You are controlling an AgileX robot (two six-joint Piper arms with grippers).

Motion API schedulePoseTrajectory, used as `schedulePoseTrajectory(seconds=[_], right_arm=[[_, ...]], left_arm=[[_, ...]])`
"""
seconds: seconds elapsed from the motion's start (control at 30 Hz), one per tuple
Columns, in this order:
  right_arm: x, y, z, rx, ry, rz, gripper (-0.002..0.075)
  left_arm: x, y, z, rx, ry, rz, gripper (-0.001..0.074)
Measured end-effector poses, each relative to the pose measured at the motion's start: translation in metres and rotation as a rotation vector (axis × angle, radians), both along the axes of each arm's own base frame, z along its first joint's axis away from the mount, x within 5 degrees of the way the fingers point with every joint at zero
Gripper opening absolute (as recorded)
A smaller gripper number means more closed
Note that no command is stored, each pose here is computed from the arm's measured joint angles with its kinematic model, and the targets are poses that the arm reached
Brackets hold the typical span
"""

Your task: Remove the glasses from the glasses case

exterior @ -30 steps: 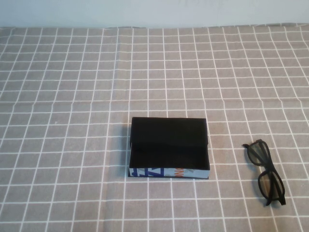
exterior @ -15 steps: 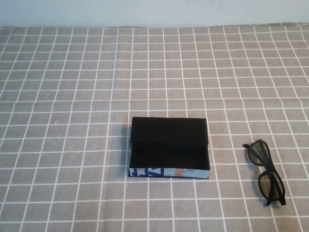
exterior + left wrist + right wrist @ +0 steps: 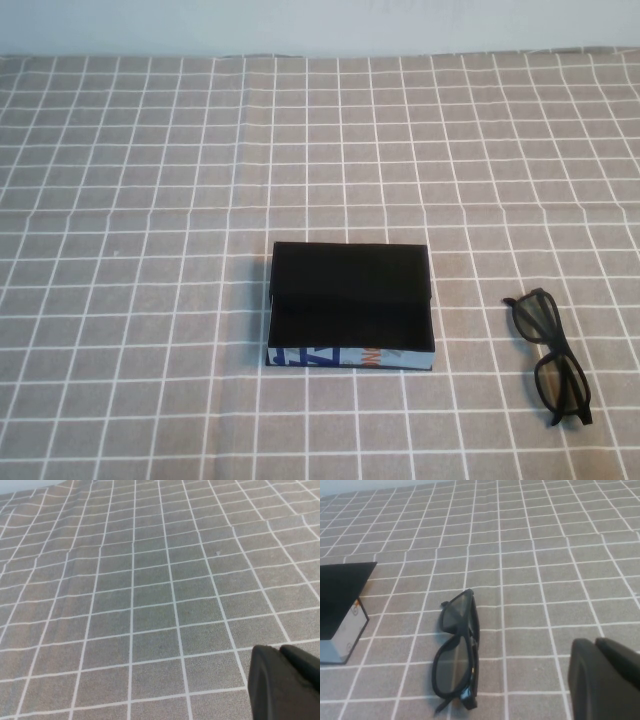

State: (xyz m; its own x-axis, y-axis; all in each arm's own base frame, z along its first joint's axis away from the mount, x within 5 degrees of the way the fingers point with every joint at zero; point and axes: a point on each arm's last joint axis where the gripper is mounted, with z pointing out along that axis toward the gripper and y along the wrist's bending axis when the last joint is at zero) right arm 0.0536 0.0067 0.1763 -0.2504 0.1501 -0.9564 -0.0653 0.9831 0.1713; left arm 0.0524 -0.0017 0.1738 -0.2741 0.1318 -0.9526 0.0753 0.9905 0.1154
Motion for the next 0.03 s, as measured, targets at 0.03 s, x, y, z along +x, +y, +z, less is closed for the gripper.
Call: schedulePoseTrajectory(seconds=[0.03], right_arm=[[0.0000,0.0000,0.0000,0.000,0.000,0.000,-0.0016]], left_arm=[[0.0000,0.0000,0.0000,0.000,0.000,0.000,-0.0004]])
